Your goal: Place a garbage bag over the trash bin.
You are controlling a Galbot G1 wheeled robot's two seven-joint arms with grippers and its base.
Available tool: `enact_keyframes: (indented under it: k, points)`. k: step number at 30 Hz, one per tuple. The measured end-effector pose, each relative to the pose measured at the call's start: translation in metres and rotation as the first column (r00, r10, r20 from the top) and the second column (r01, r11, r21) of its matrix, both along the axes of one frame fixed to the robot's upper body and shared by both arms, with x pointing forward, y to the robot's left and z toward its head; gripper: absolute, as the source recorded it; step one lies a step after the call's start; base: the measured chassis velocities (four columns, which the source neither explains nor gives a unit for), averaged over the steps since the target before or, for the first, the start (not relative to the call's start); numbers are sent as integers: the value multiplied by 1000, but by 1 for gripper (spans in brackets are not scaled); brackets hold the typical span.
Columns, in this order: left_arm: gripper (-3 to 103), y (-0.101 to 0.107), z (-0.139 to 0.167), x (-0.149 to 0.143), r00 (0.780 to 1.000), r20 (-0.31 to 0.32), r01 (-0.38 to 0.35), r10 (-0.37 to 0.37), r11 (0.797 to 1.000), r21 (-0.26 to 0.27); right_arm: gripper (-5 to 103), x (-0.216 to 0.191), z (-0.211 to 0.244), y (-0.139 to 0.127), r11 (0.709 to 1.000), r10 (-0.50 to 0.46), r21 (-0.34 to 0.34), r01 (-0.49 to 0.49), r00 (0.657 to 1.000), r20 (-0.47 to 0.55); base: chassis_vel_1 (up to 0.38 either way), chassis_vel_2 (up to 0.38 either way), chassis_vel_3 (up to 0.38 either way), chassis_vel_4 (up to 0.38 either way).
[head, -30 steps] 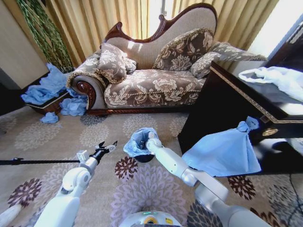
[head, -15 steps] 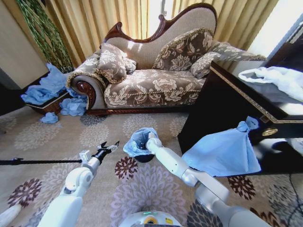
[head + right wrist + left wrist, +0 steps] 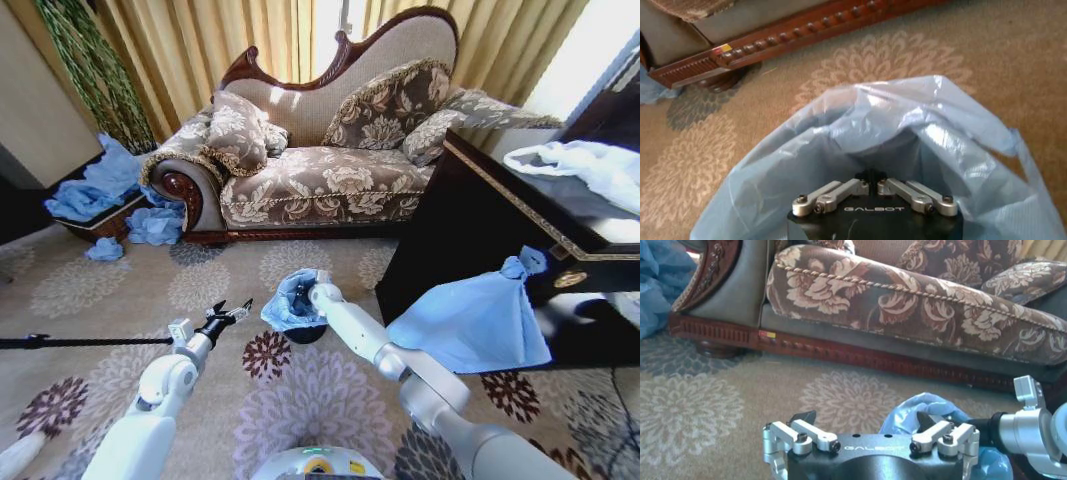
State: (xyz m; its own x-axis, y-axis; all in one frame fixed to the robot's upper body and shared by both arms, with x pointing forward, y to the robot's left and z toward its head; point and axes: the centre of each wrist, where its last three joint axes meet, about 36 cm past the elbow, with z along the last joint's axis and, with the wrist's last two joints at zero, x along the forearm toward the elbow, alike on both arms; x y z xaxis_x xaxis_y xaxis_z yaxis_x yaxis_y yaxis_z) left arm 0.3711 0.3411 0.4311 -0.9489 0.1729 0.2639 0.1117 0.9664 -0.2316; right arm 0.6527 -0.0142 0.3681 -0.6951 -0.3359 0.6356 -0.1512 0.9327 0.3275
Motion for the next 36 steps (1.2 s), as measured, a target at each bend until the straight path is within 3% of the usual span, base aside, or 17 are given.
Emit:
enact_keyframes:
  k: [5, 14, 22, 30, 36]
  points:
    - [100, 0, 0, 0, 1000, 1, 0, 0, 1000, -2, 0, -6, 9, 11, 999, 27, -36, -28, 999, -22, 0, 0, 0, 0]
    - [100, 2, 0, -1, 1000, 3, 3, -3, 1000, -2, 0, -21, 3, 5, 993, 54, -100, -62, 995, -83, 0, 0, 0, 0]
    - [100, 7, -1, -1, 1000, -2, 9, -9, 1000, 4, 0, -20, 8, 11, 988, 45, -138, -74, 979, -200, 0, 0, 0, 0]
    - [100, 13, 0, 1, 1000, -1, 7, -7, 1000, 5, 0, -28, -2, 20, 988, 89, -100, -121, 957, -275, 0, 0, 0, 0]
    - [100, 15, -1, 1, 1000, -1, 5, -5, 1000, 6, 0, -24, -18, 13, 994, 78, -65, -93, 974, -212, 0, 0, 0, 0]
